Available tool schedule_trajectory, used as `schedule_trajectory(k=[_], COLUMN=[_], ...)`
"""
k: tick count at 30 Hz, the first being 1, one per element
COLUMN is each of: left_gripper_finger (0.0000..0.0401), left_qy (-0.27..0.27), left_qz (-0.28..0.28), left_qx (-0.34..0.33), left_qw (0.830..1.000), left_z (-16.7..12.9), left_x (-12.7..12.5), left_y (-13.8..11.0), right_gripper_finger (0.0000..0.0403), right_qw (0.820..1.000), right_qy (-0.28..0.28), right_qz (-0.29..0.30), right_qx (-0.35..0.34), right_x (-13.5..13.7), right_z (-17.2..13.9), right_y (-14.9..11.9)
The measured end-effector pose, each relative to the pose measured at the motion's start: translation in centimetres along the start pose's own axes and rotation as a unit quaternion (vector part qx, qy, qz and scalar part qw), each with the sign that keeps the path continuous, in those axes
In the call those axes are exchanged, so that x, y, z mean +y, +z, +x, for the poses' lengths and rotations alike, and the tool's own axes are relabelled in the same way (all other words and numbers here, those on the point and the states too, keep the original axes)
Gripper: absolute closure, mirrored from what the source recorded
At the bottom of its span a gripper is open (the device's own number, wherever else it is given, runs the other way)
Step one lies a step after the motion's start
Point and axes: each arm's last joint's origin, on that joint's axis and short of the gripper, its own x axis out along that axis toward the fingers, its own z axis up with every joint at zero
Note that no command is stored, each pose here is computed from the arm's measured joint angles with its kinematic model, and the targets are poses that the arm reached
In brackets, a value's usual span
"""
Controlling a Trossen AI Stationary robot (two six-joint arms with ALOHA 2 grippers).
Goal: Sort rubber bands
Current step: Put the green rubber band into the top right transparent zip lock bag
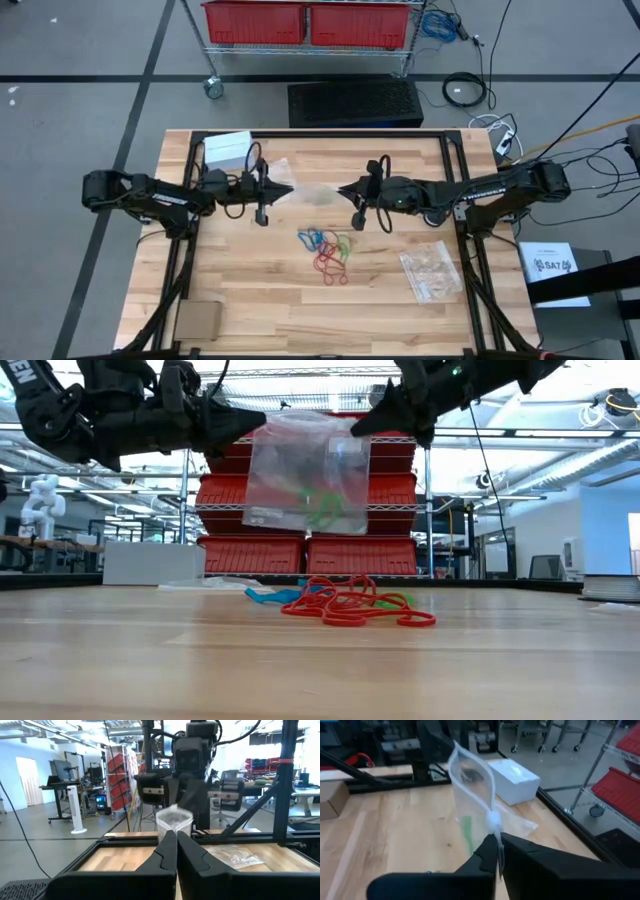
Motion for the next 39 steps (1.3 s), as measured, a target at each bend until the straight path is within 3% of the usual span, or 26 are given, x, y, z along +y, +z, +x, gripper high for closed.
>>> schedule_trajectory(k=[7,17,22,27,31,39], left_gripper_finger=[0.0401,0.0401,0.0401,0.0401,0.0401,0.0401], left_qy=[0.014,0.023,0.027,0.028,0.028,0.028], left_qz=[0.000,-0.001,-0.001,0.000,0.000,0.000], left_qx=[0.002,0.009,0.009,0.007,0.006,0.006], left_qw=[1.000,1.000,1.000,1.000,1.000,1.000], left_z=[0.0,0.0,0.0,0.0,0.0,0.0], left_x=[0.1,0.1,0.2,0.2,0.2,0.2], left_y=[0.0,-0.2,-0.2,-0.1,-0.1,-0.1], right_gripper_finger=[0.0389,0.0270,0.0226,0.0228,0.0245,0.0257], right_qw=[1.000,0.991,0.978,0.964,0.954,0.942], right_qy=[0.008,0.000,0.009,0.039,0.071,0.068], right_qz=[0.018,0.056,0.080,0.033,0.036,0.040], right_qx=[0.013,0.124,0.191,0.260,0.288,0.326], right_x=[-0.3,-1.0,0.6,4.6,7.4,8.7], right_z=[0.1,-4.8,-5.3,-3.3,-0.8,1.7], right_y=[-0.2,1.0,-0.6,-4.0,-6.8,-10.4])
